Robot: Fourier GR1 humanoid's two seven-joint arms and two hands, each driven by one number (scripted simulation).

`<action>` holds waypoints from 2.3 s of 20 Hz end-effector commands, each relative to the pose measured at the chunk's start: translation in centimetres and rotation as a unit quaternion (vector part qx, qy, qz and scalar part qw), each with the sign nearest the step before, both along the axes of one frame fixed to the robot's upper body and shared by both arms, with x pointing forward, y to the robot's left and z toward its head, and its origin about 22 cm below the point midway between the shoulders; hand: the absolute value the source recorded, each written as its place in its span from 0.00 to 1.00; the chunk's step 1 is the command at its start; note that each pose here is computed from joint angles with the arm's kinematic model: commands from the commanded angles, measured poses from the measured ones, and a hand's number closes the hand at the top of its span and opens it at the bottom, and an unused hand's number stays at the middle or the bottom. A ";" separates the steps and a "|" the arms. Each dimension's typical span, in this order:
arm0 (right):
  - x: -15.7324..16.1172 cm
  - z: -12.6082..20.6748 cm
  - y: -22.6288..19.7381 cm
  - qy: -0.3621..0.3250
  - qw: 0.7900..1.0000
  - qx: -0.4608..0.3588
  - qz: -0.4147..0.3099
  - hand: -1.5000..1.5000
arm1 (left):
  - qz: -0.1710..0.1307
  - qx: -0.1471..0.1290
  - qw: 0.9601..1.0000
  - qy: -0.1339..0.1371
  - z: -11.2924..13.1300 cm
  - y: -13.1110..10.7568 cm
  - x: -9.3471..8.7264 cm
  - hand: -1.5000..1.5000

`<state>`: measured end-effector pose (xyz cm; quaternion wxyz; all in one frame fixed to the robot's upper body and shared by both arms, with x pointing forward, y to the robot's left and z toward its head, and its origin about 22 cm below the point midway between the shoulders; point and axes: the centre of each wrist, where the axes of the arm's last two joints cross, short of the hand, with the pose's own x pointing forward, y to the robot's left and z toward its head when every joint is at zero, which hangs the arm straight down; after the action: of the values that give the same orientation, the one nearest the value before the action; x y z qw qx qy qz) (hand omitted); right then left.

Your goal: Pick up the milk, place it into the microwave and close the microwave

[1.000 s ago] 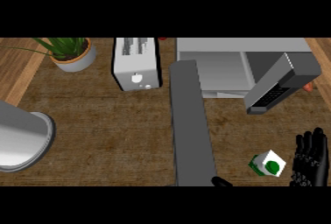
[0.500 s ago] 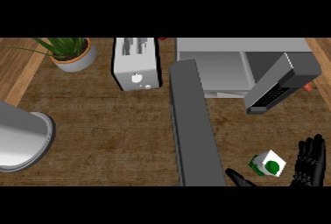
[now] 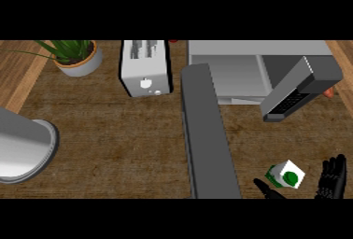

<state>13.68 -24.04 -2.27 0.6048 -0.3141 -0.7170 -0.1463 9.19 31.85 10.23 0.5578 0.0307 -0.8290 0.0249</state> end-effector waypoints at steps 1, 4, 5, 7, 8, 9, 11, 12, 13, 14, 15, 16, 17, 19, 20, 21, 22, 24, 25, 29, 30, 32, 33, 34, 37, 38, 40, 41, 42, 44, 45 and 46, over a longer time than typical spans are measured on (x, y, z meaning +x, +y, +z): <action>-1.5 -3.0 -0.5 0.010 1.000 0.002 -0.013 0.00 | 0.006 0.000 1.000 -0.004 1.2 -0.6 -1.8 0.00; -2.0 -4.1 -1.9 0.018 1.000 0.008 0.004 0.00 | 0.004 0.001 1.000 -0.007 1.6 -0.1 0.0 0.00; -2.2 -4.4 -2.8 0.013 1.000 0.001 0.007 0.00 | 0.005 -0.001 1.000 -0.001 1.4 -1.1 0.2 0.00; -2.6 -7.6 -3.0 0.003 1.000 0.022 0.001 0.00 | 0.002 -0.007 1.000 -0.004 1.4 -1.0 -0.5 0.00; -2.8 -7.8 -0.8 0.011 1.000 0.015 0.011 0.00 | 0.005 0.000 1.000 0.004 0.4 -1.0 -0.3 0.00; -1.4 -7.4 -2.1 0.006 1.000 0.016 0.002 0.00 | 0.003 0.002 1.000 0.002 -0.6 -1.2 0.8 0.00; -2.9 -7.4 -3.1 0.016 1.000 0.020 0.014 0.00 | -0.003 -0.001 1.000 -0.004 0.7 -1.5 -0.4 0.00; -0.4 -8.9 -1.7 0.014 1.000 0.014 0.017 0.00 | -0.004 -0.005 1.000 -0.011 0.3 0.2 -0.6 0.00; -2.1 -9.0 -4.1 0.014 1.000 0.015 0.015 0.00 | -0.005 0.002 1.000 -0.003 0.9 -0.7 -0.9 0.00; -1.2 -9.6 -2.9 0.002 1.000 0.016 0.010 0.00 | 0.000 0.002 1.000 -0.002 1.0 -0.5 -1.3 0.00; -0.8 -10.4 -3.6 0.019 1.000 0.004 0.002 0.00 | 0.002 0.001 1.000 0.001 1.2 -1.2 -1.0 0.00; -2.6 -8.9 -4.5 0.023 1.000 0.004 0.007 0.00 | 0.005 -0.005 1.000 0.002 1.3 0.3 -1.7 0.00; -2.9 -11.8 -3.2 0.022 1.000 0.000 0.011 0.00 | 0.000 0.000 1.000 -0.007 1.4 -0.6 -1.0 0.00; -0.4 -10.9 -5.5 0.019 1.000 0.004 0.005 0.00 | 0.000 -0.007 1.000 0.005 -1.0 0.5 0.0 0.00; -0.9 -12.7 -5.6 0.015 1.000 -0.003 0.001 0.00 | -0.003 0.001 1.000 -0.008 0.3 -0.2 -0.7 0.00; 0.3 -12.4 -7.0 0.021 1.000 0.001 -0.006 0.00 | -0.008 -0.001 1.000 -0.005 1.5 0.1 -1.6 0.00; 1.0 -11.6 -5.7 0.030 1.000 0.002 0.002 0.00 | 0.001 0.000 1.000 -0.008 0.4 0.5 -1.0 0.00; -0.7 -13.8 -5.3 0.027 0.999 -0.018 0.010 0.00 | -0.007 -0.007 1.000 0.004 1.9 -0.3 -0.4 0.00; 2.6 -12.5 -6.6 0.028 0.999 -0.013 0.008 0.00 | 0.006 0.004 1.000 -0.007 1.6 0.3 -0.7 0.00; 1.2 -15.2 -6.2 0.020 1.000 -0.003 0.020 1.00 | -0.004 0.000 1.000 0.005 0.7 0.9 -0.7 0.00; 0.5 -15.5 -7.9 0.016 1.000 -0.001 0.019 1.00 | -0.006 -0.003 1.000 -0.003 2.2 0.7 -1.6 0.00; 1.7 -15.3 -6.4 -0.004 0.999 -0.007 0.051 1.00 | 0.005 -0.017 1.000 0.000 1.3 0.9 -1.2 0.00; 0.7 -15.2 -6.8 0.014 0.997 -0.033 0.065 1.00 | 0.003 0.001 1.000 0.002 1.8 0.9 -2.3 0.00; -0.1 -15.4 -6.7 -0.010 0.997 -0.018 0.078 1.00 | -0.001 0.003 1.000 0.003 2.0 0.3 -1.3 0.00; 3.3 -14.6 -6.2 -0.012 0.996 -0.078 0.046 1.00 | 0.002 -0.007 1.000 -0.002 -0.1 1.3 -1.3 0.00; 1.9 -15.5 -3.8 -0.018 0.996 -0.070 0.057 1.00 | 0.003 0.008 1.000 0.001 2.1 1.5 -1.9 0.00; 2.7 -14.3 -5.9 -0.040 0.996 -0.055 0.054 1.00 | 0.008 -0.008 1.000 0.002 0.8 0.9 -2.1 0.00; 2.9 -14.3 -5.4 -0.046 0.995 -0.051 0.067 1.00 | 0.005 -0.004 1.000 -0.009 0.4 1.2 -0.8 0.00; 2.5 -13.9 -6.5 -0.054 0.995 -0.044 0.078 1.00 | 0.003 0.006 1.000 0.003 1.4 1.3 -0.1 0.00; 4.0 -14.0 -3.4 -0.055 0.988 -0.042 0.141 1.00 | -0.003 -0.004 1.000 0.008 1.3 1.3 -1.8 0.00; 6.2 -12.7 -5.0 -0.053 0.982 -0.047 0.175 1.00 | -0.008 -0.010 1.000 -0.004 1.5 0.3 -1.4 0.00; 7.9 -11.7 -5.8 -0.057 0.972 -0.052 0.220 1.00 | -0.012 -0.001 1.000 0.008 0.5 1.2 -1.5 0.00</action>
<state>18.31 -29.23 -15.67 0.5842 -0.2440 -0.7723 -0.0521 7.95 32.96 11.11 0.5625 0.0274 -0.8259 0.0270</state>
